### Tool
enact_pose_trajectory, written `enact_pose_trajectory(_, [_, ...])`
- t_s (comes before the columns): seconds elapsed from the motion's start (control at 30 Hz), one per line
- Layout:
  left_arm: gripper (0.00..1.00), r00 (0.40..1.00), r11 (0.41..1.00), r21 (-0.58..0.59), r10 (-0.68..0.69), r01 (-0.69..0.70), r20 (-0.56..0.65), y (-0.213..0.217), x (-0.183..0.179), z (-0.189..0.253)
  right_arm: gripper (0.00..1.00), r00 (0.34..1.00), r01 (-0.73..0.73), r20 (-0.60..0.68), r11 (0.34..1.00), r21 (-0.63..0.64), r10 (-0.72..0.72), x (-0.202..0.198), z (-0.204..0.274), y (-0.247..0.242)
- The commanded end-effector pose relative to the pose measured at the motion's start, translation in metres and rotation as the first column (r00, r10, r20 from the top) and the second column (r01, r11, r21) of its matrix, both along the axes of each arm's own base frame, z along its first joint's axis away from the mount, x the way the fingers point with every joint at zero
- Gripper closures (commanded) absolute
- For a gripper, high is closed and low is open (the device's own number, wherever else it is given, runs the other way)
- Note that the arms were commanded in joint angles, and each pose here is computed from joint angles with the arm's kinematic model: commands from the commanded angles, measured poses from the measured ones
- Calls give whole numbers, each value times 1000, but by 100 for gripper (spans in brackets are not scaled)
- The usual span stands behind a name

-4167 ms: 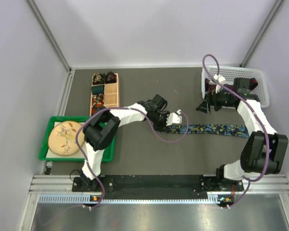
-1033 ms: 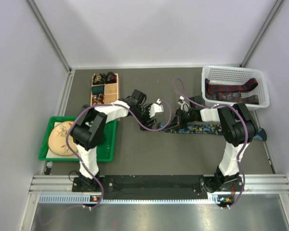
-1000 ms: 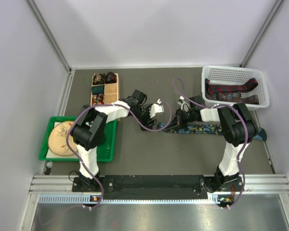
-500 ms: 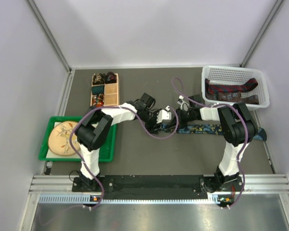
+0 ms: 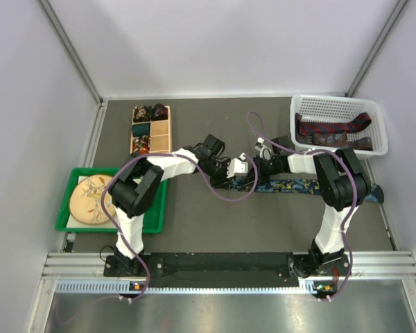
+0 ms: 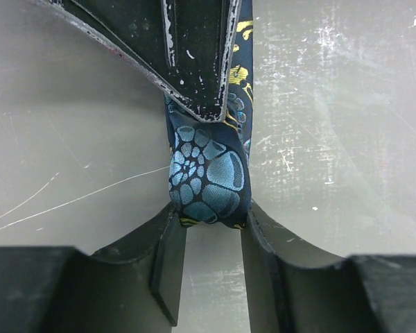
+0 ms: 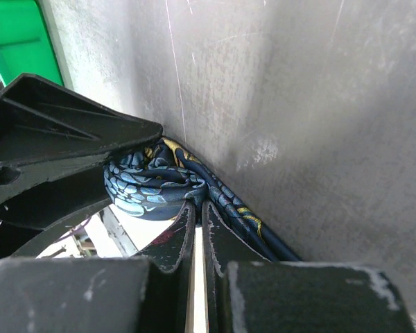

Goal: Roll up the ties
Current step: Roll the tie at the center of the board.

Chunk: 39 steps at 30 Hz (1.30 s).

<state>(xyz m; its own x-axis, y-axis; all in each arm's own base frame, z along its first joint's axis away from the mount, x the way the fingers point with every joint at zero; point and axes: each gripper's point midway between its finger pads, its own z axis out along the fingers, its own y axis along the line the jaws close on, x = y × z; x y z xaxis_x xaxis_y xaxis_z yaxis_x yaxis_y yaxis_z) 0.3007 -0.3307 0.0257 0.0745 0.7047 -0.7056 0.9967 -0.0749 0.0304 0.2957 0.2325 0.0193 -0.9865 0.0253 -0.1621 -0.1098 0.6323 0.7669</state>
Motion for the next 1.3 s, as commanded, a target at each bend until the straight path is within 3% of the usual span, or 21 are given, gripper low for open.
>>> enact_pose_trajectory(0.0, [62, 998, 993, -102, -59, 61, 22, -21, -9, 38, 100, 1000, 13, -9, 988, -151, -14, -1, -32, -17])
enact_pose_trajectory(0.33, [58, 999, 992, -126, -29, 31, 23, -50, -4, 42, 100, 1000, -9, -5, 989, -151, 8, -6, -31, -18])
enact_pose_trajectory(0.7, [41, 999, 999, -21, -43, 44, 31, -20, -4, 19, 100, 1000, -15, -6, 988, -155, 14, -6, -33, -19])
enact_pose_trajectory(0.9, [53, 997, 998, -11, -68, 69, 41, -16, -5, 18, 100, 1000, -14, -6, 987, -162, 13, -6, -34, -20])
enact_pose_trajectory(1.07, [63, 996, 994, -72, -76, 78, 36, -26, -8, 36, 100, 1000, -11, -4, 987, -160, 11, -5, -33, -19])
enact_pose_trajectory(1.27, [65, 998, 990, -129, -59, 59, 5, -59, -11, 48, 100, 1000, -9, -13, 987, -158, 7, -6, -34, -19])
